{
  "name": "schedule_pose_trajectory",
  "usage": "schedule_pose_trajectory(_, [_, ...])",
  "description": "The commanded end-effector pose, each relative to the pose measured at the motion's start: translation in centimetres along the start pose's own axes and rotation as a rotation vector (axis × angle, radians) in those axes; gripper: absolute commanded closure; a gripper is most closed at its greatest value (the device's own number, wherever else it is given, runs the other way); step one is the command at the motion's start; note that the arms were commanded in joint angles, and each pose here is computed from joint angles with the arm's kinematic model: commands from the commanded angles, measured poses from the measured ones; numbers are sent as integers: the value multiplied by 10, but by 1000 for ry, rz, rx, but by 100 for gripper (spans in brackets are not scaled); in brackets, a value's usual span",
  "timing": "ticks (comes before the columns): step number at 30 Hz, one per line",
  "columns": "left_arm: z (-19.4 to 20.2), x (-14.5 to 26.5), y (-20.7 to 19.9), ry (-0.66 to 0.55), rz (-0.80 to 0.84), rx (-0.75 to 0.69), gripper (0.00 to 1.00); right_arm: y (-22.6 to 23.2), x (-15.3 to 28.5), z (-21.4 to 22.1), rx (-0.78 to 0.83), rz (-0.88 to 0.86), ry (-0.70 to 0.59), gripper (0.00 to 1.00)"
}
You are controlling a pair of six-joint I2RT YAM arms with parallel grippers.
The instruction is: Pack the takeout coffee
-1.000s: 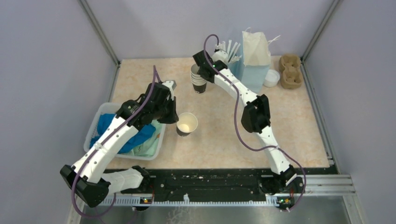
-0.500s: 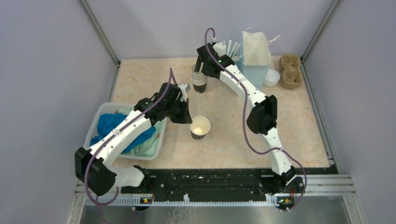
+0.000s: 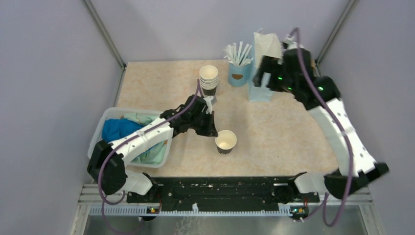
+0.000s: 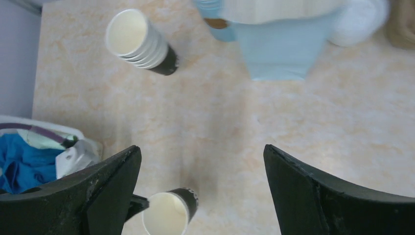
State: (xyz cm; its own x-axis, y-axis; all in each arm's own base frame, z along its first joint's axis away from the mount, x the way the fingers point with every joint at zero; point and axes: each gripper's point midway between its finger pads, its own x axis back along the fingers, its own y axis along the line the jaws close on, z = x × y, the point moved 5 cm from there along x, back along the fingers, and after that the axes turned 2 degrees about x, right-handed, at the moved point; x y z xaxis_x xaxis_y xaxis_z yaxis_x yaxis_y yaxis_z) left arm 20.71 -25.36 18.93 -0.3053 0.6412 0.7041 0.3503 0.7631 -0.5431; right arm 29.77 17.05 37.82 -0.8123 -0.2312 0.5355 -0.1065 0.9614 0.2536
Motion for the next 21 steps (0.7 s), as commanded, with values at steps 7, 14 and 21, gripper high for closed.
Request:
schedule_pose_trajectory(7, [-1, -35, -7, -80, 16, -66, 100, -154, 7, 30, -284, 86, -15, 9])
schedule_pose_trajectory(14, [3, -40, -4, -61, 27, -122, 100, -212, -64, 22, -428, 194, -7, 18])
schedule_pose_trajectory(21, [4, -35, -2, -25, -4, -144, 61, -261, -127, 17, -582, 321, -13, 28])
